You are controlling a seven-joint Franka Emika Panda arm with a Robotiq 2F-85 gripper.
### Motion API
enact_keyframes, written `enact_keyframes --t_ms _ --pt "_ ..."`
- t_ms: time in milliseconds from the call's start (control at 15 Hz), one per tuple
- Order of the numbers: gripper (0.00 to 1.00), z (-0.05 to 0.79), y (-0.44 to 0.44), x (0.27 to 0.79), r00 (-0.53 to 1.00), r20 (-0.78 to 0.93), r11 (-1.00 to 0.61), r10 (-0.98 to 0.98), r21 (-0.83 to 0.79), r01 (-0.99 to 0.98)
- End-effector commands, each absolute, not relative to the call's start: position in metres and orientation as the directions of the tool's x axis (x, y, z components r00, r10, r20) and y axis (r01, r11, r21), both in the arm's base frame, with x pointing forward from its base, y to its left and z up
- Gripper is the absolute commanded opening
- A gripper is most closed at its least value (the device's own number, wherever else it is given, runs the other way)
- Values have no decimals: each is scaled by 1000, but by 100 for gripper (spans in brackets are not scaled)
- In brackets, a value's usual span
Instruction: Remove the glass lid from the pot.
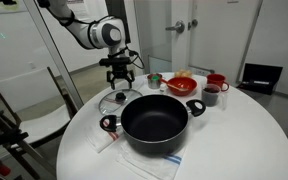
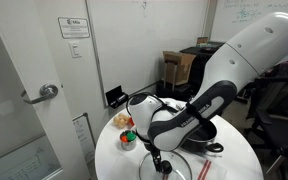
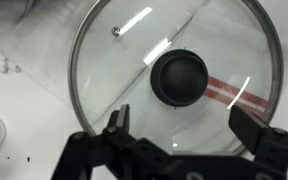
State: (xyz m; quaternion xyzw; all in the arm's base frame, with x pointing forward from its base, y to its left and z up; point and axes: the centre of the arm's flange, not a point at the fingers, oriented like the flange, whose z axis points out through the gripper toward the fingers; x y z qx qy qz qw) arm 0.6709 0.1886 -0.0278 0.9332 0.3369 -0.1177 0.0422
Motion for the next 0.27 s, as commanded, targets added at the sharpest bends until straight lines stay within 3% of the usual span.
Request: enact_keyframes --t_ms 0,200 --pt "100 0 196 652 737 -222 -756 639 1 655" --pt "100 16 206 636 727 -193 -740 659 6 672"
